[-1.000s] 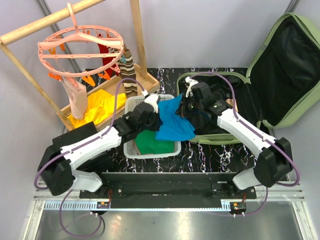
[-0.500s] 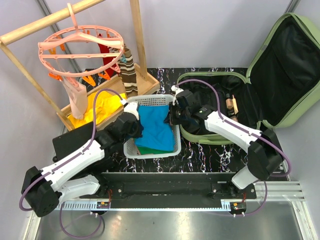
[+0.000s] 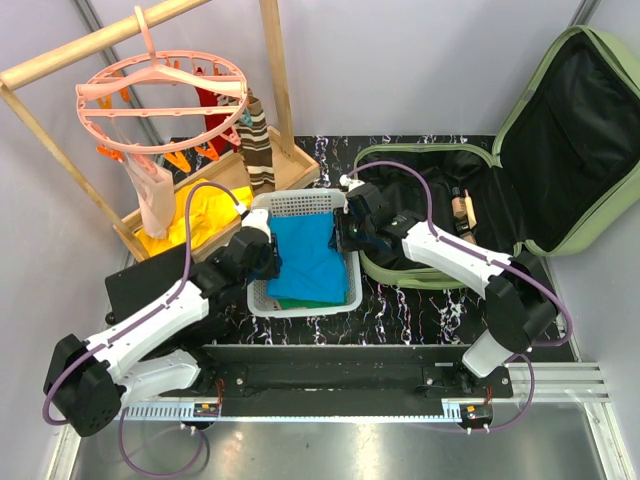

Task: Open, take out, and arrange the luggage
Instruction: Place the object in the container

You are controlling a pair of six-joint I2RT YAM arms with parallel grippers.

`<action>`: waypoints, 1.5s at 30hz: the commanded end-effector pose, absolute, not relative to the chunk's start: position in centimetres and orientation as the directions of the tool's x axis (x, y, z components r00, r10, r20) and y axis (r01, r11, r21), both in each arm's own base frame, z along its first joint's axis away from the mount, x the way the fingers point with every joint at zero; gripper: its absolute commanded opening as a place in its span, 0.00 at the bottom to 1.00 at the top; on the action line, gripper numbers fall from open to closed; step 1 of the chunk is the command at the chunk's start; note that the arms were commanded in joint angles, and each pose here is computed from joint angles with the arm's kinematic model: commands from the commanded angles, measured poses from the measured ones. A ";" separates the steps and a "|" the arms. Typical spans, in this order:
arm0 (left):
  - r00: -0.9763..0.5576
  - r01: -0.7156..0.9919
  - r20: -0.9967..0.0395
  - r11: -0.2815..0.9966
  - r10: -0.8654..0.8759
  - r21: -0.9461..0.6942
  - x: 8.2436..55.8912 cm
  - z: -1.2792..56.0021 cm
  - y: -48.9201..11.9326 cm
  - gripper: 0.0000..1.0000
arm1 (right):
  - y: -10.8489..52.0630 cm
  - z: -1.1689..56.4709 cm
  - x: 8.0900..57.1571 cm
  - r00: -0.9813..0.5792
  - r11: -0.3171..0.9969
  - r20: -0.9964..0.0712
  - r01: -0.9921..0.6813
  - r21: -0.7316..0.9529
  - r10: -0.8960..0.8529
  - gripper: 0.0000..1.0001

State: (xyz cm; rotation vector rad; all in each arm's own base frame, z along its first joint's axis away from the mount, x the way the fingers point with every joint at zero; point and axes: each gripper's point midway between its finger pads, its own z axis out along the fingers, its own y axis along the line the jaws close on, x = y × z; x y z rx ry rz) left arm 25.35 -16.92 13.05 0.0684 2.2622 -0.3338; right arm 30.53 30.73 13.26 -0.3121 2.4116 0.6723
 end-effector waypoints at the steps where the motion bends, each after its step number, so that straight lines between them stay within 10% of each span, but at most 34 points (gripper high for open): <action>1: -0.614 0.198 -0.789 0.959 -0.040 -0.203 26.0 14.8 -16.9 0.57 | 30.5 16.0 32.0 -0.711 0.857 -0.700 -0.402 0.324 -0.069 0.51; 6: -0.544 0.258 -0.839 0.945 -0.029 -0.200 26.6 17.8 -17.4 0.85 | 30.5 18.9 31.9 -0.658 0.838 -0.750 -0.446 0.315 -0.069 0.65; 17: -0.551 0.328 -0.829 0.887 -0.100 -0.325 27.5 17.8 -21.1 0.74 | 33.3 18.5 29.7 -0.623 0.825 -0.771 -0.500 0.265 -0.130 0.34; 30: -0.685 0.201 -0.721 0.925 -0.103 -0.323 26.7 10.0 -20.1 0.74 | 32.4 9.1 29.7 -0.723 0.878 -0.650 -0.444 0.179 -0.232 0.29; 36: -0.659 0.250 -0.747 0.909 -0.092 -0.332 27.1 11.6 -20.9 0.81 | 33.2 9.4 30.0 -0.723 0.869 -0.651 -0.454 0.195 -0.232 0.33; 45: -0.514 0.190 -0.850 0.952 -0.112 -0.240 28.6 18.1 -17.6 0.98 | 31.7 15.6 29.3 -0.647 0.856 -0.745 -0.466 0.222 -0.159 0.68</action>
